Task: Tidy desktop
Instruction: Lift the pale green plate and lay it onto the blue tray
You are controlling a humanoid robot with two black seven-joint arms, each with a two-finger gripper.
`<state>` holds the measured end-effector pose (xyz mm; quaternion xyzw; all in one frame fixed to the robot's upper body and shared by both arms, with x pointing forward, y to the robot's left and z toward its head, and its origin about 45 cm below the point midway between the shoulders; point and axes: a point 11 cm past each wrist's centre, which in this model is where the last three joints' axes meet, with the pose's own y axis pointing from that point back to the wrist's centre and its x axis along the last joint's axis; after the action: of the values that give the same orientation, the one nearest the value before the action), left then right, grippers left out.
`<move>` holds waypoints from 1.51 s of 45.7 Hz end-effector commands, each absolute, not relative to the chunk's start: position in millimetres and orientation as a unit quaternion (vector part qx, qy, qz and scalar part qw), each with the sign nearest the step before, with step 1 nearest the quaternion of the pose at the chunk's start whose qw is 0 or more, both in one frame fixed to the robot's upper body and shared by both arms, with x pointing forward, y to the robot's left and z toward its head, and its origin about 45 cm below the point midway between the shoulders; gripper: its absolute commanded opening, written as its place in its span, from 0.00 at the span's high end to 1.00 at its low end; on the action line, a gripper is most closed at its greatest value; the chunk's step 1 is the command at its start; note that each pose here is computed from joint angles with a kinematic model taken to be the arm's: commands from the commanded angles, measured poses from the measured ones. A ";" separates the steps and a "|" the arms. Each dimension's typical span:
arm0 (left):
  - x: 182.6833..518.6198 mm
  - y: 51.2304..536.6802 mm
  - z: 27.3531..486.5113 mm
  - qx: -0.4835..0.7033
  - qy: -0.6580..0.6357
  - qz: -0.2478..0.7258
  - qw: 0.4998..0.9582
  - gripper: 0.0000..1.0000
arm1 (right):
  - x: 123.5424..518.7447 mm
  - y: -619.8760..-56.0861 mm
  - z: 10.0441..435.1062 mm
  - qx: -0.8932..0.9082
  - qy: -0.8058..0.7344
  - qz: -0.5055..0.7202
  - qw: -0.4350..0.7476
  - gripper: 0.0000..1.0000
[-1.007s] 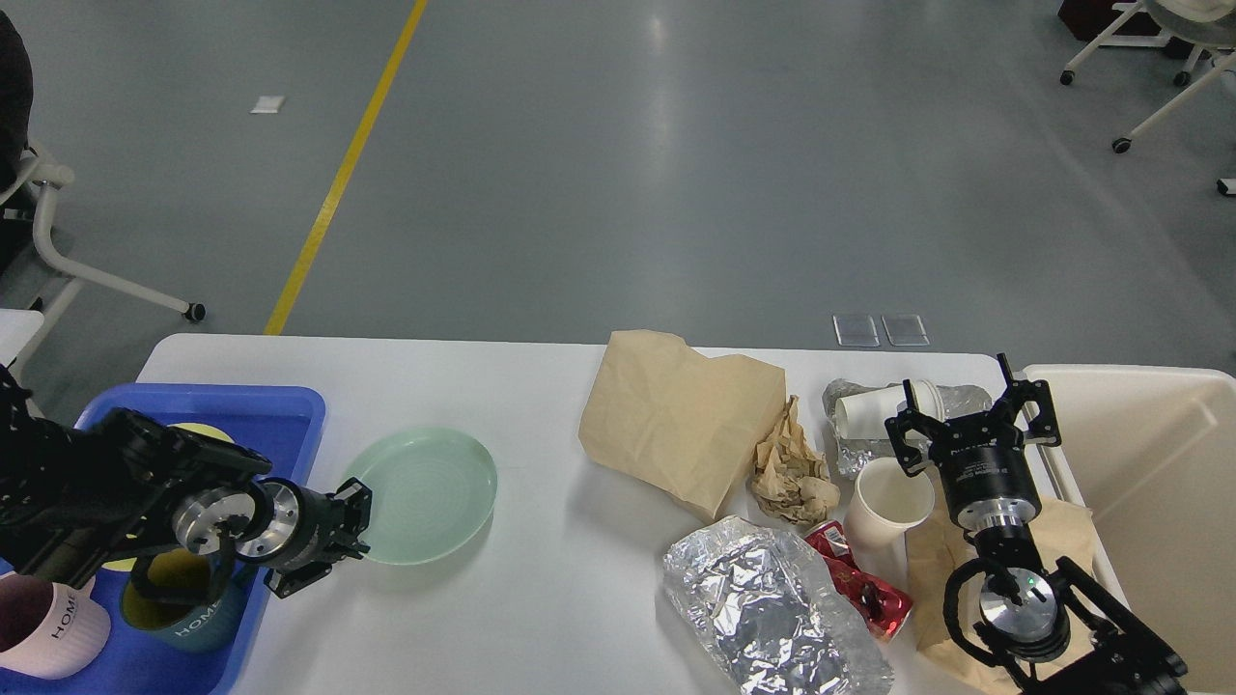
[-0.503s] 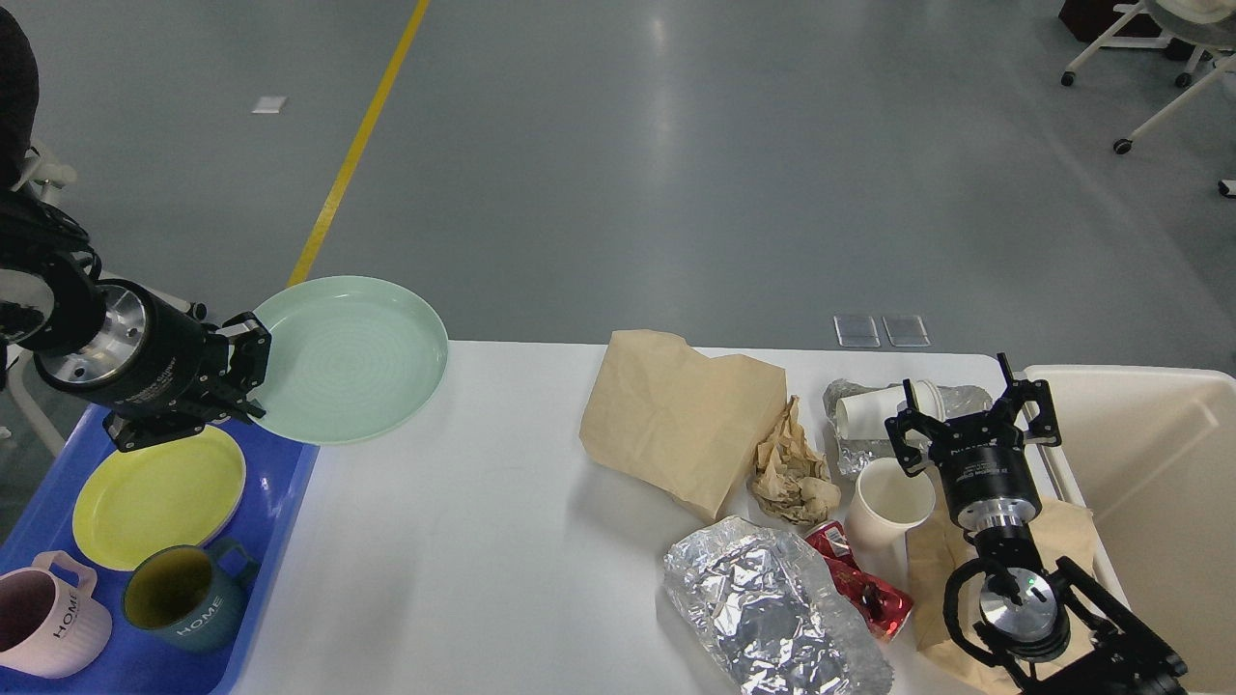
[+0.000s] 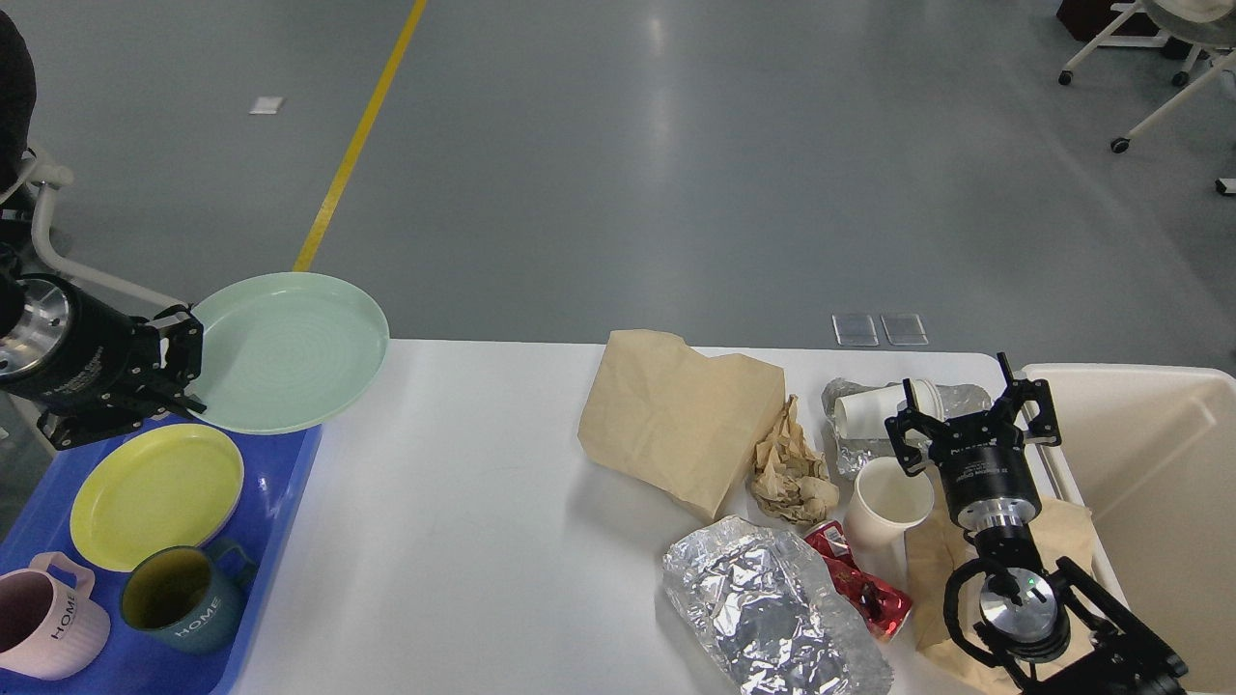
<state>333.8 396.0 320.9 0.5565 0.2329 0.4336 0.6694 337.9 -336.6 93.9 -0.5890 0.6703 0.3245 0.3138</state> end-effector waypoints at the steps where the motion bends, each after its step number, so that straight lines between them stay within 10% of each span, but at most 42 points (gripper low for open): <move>1: 336.0 441.7 306.1 0.556 0.242 0.467 0.644 1.00 | 338.0 -336.3 94.3 -0.589 0.670 0.324 0.314 0.00; 22: 276.2 544.9 169.5 0.602 0.328 0.471 0.555 1.00 | 337.9 -336.6 93.9 -0.589 0.670 0.324 0.314 0.00; 69: 292.7 553.1 147.5 0.611 0.290 0.508 0.533 1.00 | 337.9 -336.6 93.9 -0.589 0.670 0.324 0.314 0.00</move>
<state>293.7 555.3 153.8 0.6073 0.2908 0.5097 0.5356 337.8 -336.6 93.9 -0.5889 0.6704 0.3245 0.3138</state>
